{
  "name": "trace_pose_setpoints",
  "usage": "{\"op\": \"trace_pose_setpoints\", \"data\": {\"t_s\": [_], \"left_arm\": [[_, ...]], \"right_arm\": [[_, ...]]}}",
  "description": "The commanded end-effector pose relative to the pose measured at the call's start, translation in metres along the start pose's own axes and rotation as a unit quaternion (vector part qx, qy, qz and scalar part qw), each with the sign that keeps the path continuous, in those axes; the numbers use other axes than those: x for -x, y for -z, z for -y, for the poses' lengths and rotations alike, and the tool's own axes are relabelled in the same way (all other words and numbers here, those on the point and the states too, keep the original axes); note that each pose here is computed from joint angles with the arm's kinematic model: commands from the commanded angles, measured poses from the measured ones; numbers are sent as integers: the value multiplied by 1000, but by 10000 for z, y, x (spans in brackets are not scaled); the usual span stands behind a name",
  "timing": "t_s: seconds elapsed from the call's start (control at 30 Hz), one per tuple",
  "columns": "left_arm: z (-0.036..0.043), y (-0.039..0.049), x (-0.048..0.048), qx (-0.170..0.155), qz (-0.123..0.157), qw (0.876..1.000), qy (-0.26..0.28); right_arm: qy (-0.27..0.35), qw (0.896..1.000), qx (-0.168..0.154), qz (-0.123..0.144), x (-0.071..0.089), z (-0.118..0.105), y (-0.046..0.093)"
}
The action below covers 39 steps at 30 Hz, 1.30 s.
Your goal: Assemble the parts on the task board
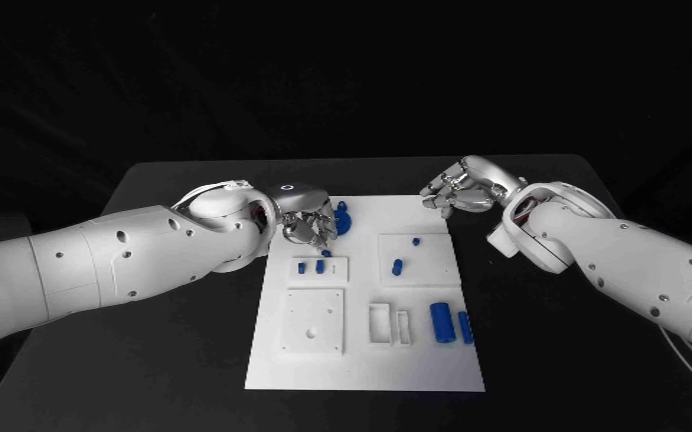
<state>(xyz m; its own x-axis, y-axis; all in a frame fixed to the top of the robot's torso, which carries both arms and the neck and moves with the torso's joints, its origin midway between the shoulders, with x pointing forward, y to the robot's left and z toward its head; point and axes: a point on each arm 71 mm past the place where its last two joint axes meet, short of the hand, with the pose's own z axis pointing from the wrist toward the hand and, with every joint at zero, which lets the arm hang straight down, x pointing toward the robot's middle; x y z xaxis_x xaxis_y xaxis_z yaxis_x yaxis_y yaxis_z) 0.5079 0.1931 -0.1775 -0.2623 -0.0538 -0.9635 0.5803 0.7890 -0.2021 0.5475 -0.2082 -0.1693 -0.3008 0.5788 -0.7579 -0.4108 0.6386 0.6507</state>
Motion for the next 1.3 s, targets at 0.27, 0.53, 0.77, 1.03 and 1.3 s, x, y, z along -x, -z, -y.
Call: {"op": "trace_pose_setpoints", "data": {"t_s": [0.27,0.53,0.77,1.03,1.3], "left_arm": [[39,-108,-97,15,-41,997,-61],[59,-151,-138,25,-58,995,-78],[65,-172,-147,36,-61,993,-92],[69,-186,-144,42,-58,993,-98],[57,-191,-131,45,-50,993,-99]], "right_arm": [[15,1000,3,0,-10,-41,-15],[11,1000,3,1,-7,-45,-16],[8,1000,3,2,0,-41,-13],[6,1000,2,0,6,-29,-9],[2,1000,2,-4,3,-21,-8]]}}
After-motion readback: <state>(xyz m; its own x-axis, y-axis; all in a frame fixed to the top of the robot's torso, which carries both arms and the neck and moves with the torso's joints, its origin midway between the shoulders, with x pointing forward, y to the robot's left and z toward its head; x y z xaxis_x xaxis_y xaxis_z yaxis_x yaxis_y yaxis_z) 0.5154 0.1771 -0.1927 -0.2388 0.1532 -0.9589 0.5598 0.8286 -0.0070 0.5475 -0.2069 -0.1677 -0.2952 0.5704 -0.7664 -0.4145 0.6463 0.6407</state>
